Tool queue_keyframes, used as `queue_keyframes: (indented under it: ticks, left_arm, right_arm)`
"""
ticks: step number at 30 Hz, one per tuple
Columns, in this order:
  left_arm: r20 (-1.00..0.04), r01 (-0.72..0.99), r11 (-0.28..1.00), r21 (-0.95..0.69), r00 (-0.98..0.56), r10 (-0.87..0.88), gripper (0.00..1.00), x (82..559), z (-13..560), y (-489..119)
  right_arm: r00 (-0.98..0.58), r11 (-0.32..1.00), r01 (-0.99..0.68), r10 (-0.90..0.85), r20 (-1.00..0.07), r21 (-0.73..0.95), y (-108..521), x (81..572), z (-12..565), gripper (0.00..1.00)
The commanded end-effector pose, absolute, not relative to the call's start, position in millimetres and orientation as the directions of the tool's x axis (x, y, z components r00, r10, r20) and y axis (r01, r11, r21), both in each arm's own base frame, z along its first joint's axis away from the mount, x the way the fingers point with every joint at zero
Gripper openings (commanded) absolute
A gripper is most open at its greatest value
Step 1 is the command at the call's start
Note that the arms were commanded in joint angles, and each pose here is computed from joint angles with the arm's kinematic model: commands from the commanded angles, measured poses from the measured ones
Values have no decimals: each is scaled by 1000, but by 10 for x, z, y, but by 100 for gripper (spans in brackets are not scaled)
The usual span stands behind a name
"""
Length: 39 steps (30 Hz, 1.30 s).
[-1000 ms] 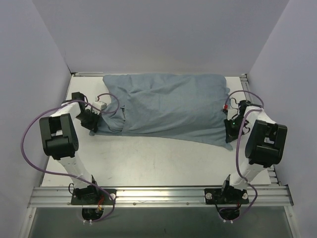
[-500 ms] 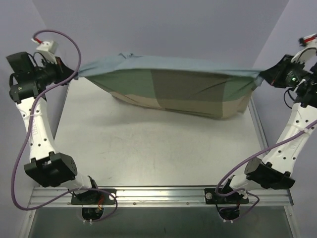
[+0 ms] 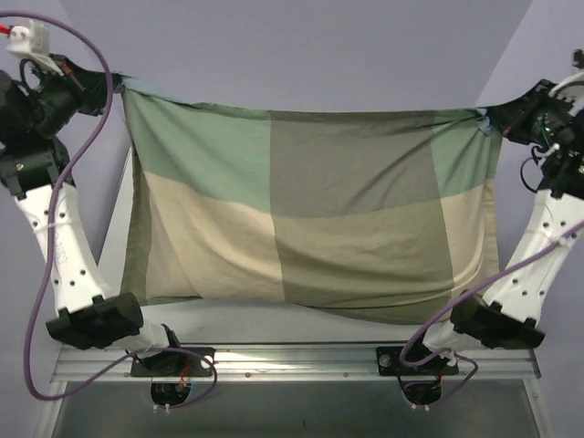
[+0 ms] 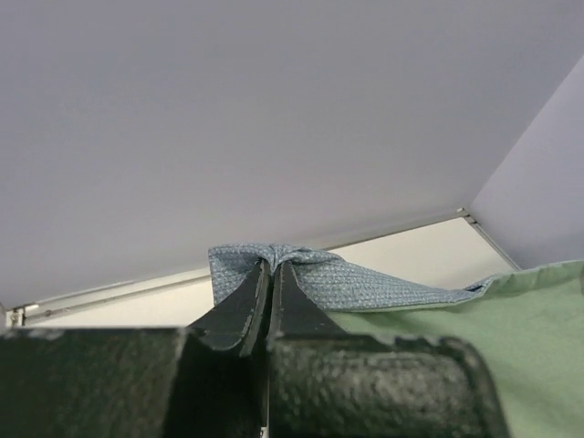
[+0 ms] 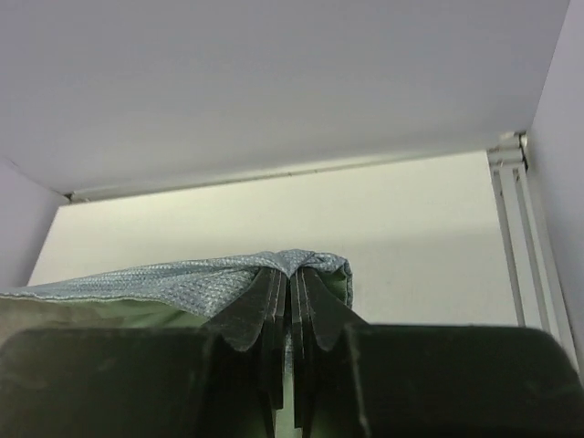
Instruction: Put the pillow into the pillowcase
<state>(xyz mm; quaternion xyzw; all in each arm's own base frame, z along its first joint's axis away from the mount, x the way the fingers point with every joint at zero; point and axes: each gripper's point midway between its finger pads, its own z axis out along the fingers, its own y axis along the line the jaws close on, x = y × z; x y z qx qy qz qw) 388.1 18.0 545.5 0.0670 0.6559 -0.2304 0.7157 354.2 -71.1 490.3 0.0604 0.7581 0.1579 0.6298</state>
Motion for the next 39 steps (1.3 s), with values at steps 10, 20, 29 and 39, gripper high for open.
queue_keyframes:
  ticks: [10,20,29,39]
  left_arm:
    - [-841,166,966,-199,-535,-81,71,5282,3008,595]
    - [-592,329,835,-440,-806,6,96,3334,2042,231]
    - [-375,264,757,-597,-926,27,97,2622,1280,-282]
    - [-259,185,861,-474,-964,64,80,2927,549,-302]
  right_arm:
    - [-688,999,-11,31,-725,53,-1093,4786,2924,98]
    - [-940,943,-14,101,-325,333,-938,2515,1823,100]
    - [-986,893,82,138,-96,442,-986,1889,1071,100]
    - [-984,840,91,158,-79,535,-780,2148,844,81]
